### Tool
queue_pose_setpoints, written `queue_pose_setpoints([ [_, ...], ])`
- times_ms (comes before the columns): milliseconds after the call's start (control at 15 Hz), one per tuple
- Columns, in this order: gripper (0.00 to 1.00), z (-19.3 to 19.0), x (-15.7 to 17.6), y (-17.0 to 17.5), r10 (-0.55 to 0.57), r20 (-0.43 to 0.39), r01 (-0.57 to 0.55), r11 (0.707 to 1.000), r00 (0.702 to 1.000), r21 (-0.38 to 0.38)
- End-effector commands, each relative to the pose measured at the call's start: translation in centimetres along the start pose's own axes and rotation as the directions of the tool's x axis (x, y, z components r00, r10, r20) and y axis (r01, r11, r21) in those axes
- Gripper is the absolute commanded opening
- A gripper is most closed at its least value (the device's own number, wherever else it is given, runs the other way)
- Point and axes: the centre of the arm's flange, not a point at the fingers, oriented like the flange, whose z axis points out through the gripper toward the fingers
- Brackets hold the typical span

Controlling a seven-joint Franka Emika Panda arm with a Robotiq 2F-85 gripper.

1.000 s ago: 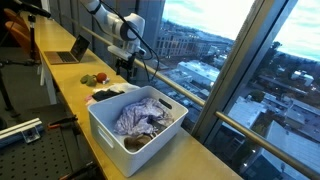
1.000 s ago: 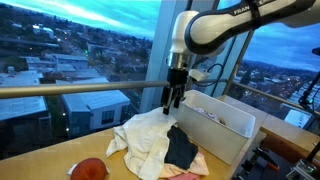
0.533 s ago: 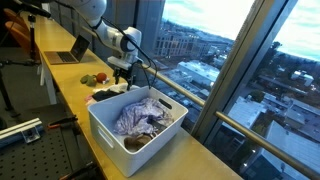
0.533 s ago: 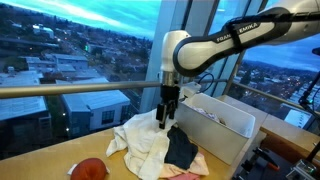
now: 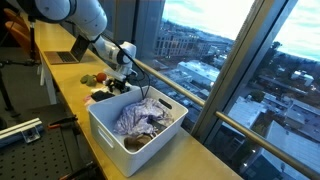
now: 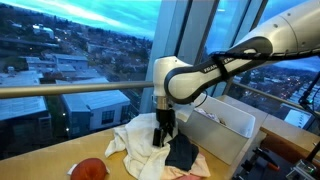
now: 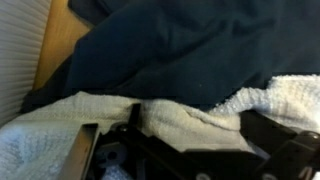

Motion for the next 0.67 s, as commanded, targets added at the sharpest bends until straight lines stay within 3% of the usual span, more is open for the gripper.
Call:
queue_pose_setpoints([
  [0, 1.0, 0.85, -0.42, -2.64, -0.031, 0.05, 0.03, 0.999, 0.998, 0.036],
  [200, 1.0, 0.97, -0.63, -3.38, -0.042, 0.08, 0.038, 0.998, 0.996, 0.049],
  [333, 0.72, 0.93, -0.68, -3.4, -0.04, 0.092, 0.035, 0.998, 0.995, 0.052],
  [600, 0.44, 0.61, -0.84, -3.19, -0.038, 0.096, 0.033, 0.998, 0.995, 0.053],
])
